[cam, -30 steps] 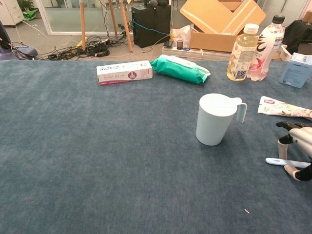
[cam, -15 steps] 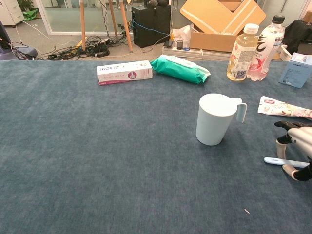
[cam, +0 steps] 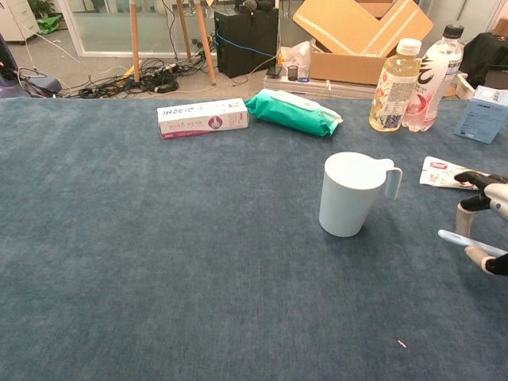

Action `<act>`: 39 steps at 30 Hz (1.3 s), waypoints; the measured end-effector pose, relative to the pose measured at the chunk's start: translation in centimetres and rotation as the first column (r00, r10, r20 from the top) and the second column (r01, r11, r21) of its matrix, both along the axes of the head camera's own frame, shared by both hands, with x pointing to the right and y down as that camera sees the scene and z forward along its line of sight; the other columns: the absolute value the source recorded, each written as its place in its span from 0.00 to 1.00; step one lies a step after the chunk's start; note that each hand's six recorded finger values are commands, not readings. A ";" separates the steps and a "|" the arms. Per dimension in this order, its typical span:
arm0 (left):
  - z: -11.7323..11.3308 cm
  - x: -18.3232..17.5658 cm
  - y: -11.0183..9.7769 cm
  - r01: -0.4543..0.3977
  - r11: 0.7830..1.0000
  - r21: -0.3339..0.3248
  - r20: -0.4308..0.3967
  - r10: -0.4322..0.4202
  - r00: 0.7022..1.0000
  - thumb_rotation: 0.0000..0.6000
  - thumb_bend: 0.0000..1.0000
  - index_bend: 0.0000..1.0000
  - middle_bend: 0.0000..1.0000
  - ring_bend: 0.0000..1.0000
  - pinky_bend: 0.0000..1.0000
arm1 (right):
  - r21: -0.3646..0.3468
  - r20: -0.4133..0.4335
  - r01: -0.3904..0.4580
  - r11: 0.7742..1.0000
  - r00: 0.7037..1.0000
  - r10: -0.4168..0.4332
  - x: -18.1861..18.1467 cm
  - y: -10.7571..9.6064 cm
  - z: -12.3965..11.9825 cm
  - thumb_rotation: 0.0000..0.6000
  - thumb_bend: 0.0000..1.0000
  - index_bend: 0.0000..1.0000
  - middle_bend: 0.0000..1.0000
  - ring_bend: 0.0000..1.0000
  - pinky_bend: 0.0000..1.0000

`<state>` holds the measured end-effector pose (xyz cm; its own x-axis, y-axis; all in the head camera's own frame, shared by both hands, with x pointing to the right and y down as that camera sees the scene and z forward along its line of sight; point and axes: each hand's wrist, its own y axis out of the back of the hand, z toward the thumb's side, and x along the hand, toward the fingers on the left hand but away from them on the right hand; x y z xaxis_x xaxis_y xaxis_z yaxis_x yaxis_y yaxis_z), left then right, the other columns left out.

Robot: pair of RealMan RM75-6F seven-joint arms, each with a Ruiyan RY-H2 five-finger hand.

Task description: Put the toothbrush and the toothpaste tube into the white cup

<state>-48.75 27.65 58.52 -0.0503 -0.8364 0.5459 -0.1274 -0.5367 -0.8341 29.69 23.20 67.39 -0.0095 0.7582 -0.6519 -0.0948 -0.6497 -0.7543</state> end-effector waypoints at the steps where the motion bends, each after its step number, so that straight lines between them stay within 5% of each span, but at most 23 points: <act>1: 0.0 0.0 0.0 -0.001 1.000 0.000 0.000 0.001 1.000 1.00 0.15 0.64 0.27 0.21 0.11 | 0.006 0.005 -0.003 1.000 1.000 0.003 0.0 -0.1 -0.3 1.00 0.35 0.60 0.04 0.00 0.11; 25: -0.1 0.4 -0.4 -0.014 1.000 0.004 0.005 0.014 1.000 1.00 0.15 0.64 0.27 0.21 0.11 | 0.132 0.097 -0.050 0.990 0.995 0.038 0.2 -2.4 -5.4 1.00 0.36 0.60 0.04 0.00 0.11; 39: -0.2 0.5 -0.6 -0.018 1.000 0.005 0.005 0.018 1.000 1.00 0.15 0.63 0.27 0.21 0.11 | 0.258 0.284 -0.066 0.964 0.959 -0.010 -3.5 -7.0 -11.9 1.00 0.36 0.60 0.05 0.00 0.11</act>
